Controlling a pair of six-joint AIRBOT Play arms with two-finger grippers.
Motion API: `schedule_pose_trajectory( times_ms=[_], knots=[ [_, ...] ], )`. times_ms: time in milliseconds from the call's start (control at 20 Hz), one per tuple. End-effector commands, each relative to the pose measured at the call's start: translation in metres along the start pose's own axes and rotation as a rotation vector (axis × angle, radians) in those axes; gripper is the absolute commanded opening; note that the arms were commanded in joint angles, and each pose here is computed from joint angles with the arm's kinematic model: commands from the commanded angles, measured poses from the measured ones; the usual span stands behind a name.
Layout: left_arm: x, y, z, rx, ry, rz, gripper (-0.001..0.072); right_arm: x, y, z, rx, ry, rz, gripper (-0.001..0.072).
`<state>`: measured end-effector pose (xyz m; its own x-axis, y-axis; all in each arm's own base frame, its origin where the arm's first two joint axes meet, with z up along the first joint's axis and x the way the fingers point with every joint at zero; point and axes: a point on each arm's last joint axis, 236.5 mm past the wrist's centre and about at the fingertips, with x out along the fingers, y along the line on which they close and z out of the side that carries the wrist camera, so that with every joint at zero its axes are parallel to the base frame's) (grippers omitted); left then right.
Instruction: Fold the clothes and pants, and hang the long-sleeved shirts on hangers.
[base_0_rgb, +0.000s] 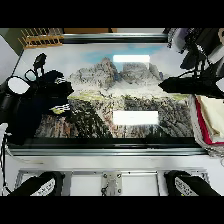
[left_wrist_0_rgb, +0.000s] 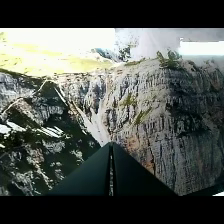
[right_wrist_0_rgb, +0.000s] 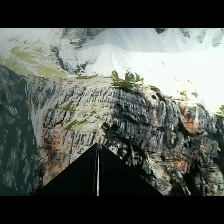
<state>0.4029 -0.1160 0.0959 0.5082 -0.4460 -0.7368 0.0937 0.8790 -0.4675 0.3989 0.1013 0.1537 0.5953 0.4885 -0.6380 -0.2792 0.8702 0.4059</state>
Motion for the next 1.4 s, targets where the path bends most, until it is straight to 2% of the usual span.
schedule_pose_trajectory(
  times_ms=[0,750,800,850,900,1000,1150,1350],
  knots=[
    [0.0,0.0,0.0,0.0,-0.001,0.0,0.0005,0.0,0.0,0.0,0.0,0.001,0.001,0.0004],
    [-0.003,0.012,0.014,0.019,-0.057,0.033,0.0005,0.0,0.0,0.0,0.0,0.001,0.001,0.0004],
    [-0.007,0.026,0.018,0.07,-0.065,0.079,0.0057,0.0,0.0,0.0,0.0,0.001,0.001,0.0004],
    [-0.014,0.044,0.022,0.112,-0.064,0.143,0.0462,0.0,0.0,0.0,0.0,0.001,0.001,0.0004],
    [-0.022,0.068,0.027,0.124,-0.07,0.218,0.071,0.0,0.0,0.0,0.0,0.001,0.001,0.0004],
    [-0.04,0.12,0.03,0.144,-0.065,0.381,0.0683,0.0,0.0,0.0,0.0,0.001,0.001,0.0004],
    [-0.047,0.204,0.005,0.124,0.04,0.591,0.0683,0.0,0.0,0.0,0.0,0.001,0.001,0.0004],
    [-0.014,0.281,-0.032,0.028,0.154,0.677,0.0683,0.0,0.0,0.0,0.0,0.001,0.001,0.0004]
  ],
)
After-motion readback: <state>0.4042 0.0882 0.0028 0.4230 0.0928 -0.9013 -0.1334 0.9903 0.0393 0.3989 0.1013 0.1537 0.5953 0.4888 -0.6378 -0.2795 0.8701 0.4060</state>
